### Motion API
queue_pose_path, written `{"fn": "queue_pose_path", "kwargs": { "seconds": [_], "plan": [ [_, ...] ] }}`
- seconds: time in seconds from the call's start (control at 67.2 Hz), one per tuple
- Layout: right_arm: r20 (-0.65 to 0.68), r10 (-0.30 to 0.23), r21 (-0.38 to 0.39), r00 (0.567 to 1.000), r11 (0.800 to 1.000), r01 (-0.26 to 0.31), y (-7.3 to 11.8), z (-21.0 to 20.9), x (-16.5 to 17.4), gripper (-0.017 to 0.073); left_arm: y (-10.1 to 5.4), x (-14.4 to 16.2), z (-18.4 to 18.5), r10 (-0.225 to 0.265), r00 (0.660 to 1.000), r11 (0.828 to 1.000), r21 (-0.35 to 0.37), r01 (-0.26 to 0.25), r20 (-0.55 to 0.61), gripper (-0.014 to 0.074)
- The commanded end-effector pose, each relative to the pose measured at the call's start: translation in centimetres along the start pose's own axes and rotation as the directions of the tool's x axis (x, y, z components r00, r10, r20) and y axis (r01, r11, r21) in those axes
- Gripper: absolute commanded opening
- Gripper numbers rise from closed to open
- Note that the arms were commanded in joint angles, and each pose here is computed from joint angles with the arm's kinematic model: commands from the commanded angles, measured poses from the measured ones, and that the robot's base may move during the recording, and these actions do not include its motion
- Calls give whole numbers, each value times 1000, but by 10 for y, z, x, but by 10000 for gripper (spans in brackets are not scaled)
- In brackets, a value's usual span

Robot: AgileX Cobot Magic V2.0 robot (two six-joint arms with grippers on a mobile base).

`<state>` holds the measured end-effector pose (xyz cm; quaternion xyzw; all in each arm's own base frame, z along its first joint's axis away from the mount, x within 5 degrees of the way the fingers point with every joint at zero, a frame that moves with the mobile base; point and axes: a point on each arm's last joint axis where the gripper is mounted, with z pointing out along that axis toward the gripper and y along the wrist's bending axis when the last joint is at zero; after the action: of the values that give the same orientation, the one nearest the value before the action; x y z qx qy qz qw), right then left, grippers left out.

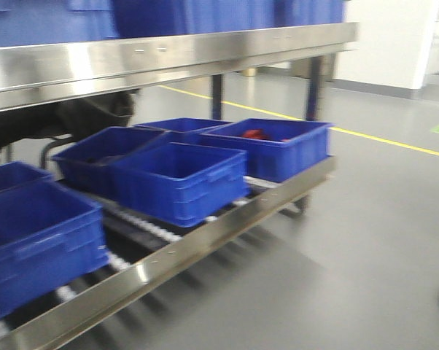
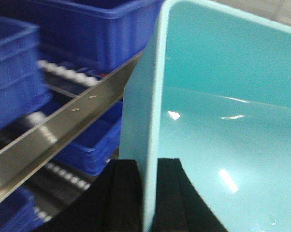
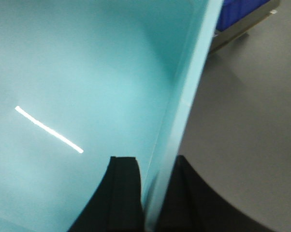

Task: Fetch blue bin and place on conveyor start
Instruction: 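Hold the teal bin with both grippers while backing away from the shelf, then carry the teal bin in both grippers while driving to the conveyor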

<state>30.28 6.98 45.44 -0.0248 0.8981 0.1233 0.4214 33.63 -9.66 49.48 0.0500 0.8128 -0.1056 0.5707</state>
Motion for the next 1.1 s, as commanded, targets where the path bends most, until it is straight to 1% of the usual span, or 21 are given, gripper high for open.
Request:
{"fn": "queue_pose_path", "kwargs": {
  "seconds": [0.0, 1.086],
  "plan": [
    [26, -37, 25, 999, 999, 36, -3, -6, -3, -153, 0, -13, -7, -18, 995, 1000, 18, 16, 101, -111],
    [26, -37, 25, 999, 999, 36, -3, -6, -3, -153, 0, -13, -7, -18, 995, 1000, 18, 16, 101, -111]
  ]
}}
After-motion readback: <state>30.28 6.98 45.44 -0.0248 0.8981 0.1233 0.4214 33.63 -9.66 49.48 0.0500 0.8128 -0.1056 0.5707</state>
